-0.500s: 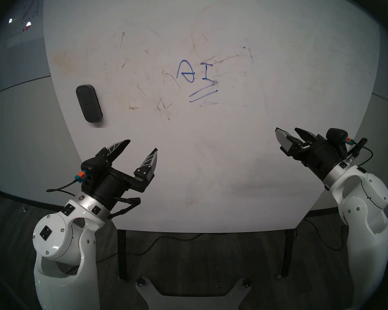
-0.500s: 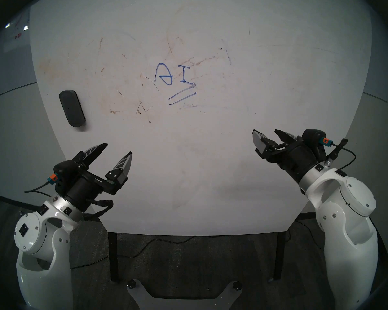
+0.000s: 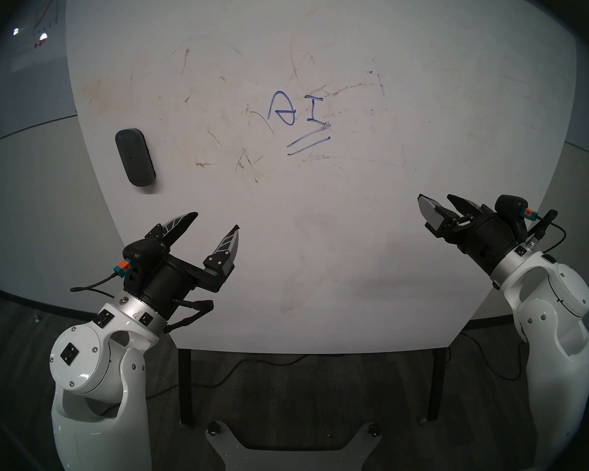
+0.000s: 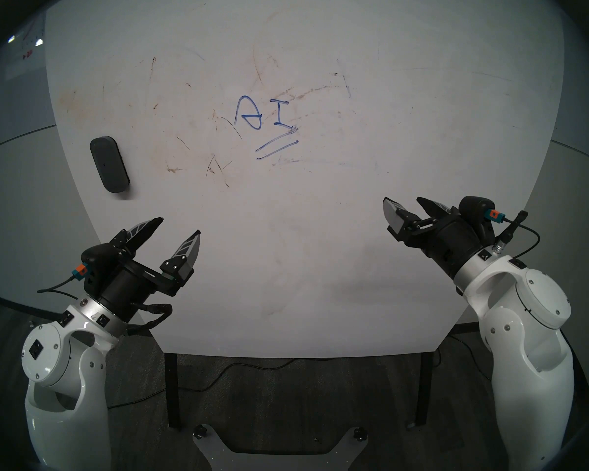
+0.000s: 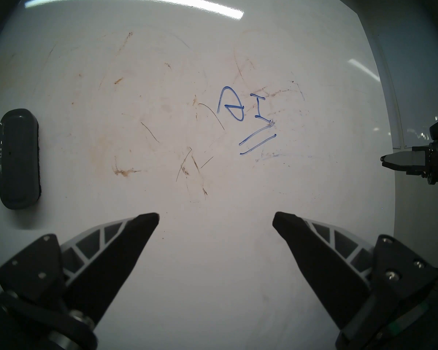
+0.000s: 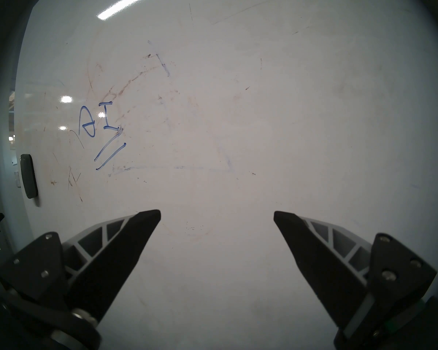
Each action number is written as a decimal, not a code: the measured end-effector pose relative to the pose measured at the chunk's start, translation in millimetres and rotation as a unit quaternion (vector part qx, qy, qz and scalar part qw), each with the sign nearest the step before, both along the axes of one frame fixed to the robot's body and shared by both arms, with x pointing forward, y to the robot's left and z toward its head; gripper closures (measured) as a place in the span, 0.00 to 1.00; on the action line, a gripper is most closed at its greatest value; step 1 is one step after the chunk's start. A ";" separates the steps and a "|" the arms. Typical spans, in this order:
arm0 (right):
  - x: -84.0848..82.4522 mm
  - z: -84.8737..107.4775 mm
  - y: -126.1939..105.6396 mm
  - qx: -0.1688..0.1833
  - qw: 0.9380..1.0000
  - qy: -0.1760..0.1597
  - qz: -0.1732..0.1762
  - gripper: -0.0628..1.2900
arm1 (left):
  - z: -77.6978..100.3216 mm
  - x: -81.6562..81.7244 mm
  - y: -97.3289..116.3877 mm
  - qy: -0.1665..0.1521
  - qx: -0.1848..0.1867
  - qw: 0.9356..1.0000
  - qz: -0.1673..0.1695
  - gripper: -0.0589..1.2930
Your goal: Erase all marks on the whiteboard with the eraser
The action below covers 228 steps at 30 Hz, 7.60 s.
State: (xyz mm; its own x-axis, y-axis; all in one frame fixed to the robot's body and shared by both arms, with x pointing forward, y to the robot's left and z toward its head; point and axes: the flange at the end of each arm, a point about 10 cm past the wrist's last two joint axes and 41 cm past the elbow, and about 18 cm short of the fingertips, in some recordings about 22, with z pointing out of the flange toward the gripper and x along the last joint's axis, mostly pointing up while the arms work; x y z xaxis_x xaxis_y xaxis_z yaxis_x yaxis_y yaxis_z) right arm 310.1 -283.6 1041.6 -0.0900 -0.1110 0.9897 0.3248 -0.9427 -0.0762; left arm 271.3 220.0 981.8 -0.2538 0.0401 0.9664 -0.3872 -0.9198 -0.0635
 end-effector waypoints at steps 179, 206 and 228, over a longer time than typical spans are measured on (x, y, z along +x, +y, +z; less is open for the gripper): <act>-0.1 -1.7 0.0 0.000 1.000 0.003 0.000 0.05 | 74.5 133.3 165.8 0.045 -0.050 0.988 0.137 0.36; -0.2 -1.7 0.0 0.000 1.000 0.002 0.001 0.05 | 101.9 112.3 141.0 0.036 -0.056 0.994 0.090 0.44; -0.2 -1.8 0.0 0.000 1.000 0.002 0.001 0.05 | 112.5 128.5 51.3 0.026 -0.022 0.999 -0.017 0.44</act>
State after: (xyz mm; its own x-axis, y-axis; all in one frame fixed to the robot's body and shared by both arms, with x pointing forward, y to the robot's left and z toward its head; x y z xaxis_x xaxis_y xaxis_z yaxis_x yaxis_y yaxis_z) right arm 309.9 -283.7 1039.9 -0.0850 -0.1107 0.9902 0.3255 -0.9424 -0.0774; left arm 399.8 271.4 1094.3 -0.2020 0.0902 0.9752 -0.4193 -0.9079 -0.0029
